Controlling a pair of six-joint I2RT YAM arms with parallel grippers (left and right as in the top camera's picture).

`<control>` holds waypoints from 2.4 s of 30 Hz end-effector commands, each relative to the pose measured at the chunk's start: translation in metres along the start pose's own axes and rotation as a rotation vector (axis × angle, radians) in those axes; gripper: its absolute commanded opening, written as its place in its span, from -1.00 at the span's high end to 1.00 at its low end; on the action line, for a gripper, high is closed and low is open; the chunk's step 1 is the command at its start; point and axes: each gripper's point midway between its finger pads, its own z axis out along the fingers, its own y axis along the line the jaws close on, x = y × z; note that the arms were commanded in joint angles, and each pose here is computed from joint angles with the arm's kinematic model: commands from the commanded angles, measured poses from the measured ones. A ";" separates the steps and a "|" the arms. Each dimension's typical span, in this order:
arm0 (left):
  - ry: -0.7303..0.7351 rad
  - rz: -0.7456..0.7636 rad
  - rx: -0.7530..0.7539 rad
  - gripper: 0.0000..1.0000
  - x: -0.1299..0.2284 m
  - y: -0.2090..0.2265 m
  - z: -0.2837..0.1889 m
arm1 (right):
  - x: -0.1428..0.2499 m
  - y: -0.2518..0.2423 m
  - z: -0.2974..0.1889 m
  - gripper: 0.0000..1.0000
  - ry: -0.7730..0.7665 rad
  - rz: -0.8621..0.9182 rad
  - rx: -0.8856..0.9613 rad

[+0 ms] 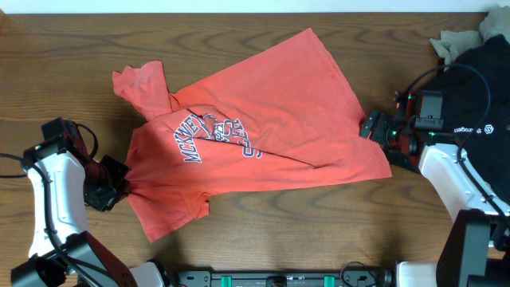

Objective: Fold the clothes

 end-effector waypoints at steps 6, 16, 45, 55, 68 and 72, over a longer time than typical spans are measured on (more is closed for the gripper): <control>-0.037 0.006 -0.002 0.88 -0.008 0.000 -0.005 | 0.030 -0.016 0.043 -0.84 0.117 -0.043 0.050; -0.045 0.008 0.003 0.88 -0.010 -0.001 -0.005 | 0.075 0.036 0.055 0.80 0.271 -0.196 -0.180; -0.121 0.020 0.048 0.88 -0.029 -0.012 -0.007 | -0.035 0.132 -0.116 0.98 -0.125 -0.108 -0.449; -0.142 0.023 0.060 0.87 -0.034 -0.015 -0.008 | -0.080 0.108 -0.056 0.96 -0.276 -0.086 -0.252; -0.168 0.027 0.076 0.88 -0.040 -0.019 -0.009 | -0.041 0.122 -0.027 0.98 -0.093 -0.063 -0.327; -0.181 0.029 0.083 0.88 -0.043 -0.021 -0.010 | -0.019 0.114 -0.068 0.98 -0.031 -0.044 -0.293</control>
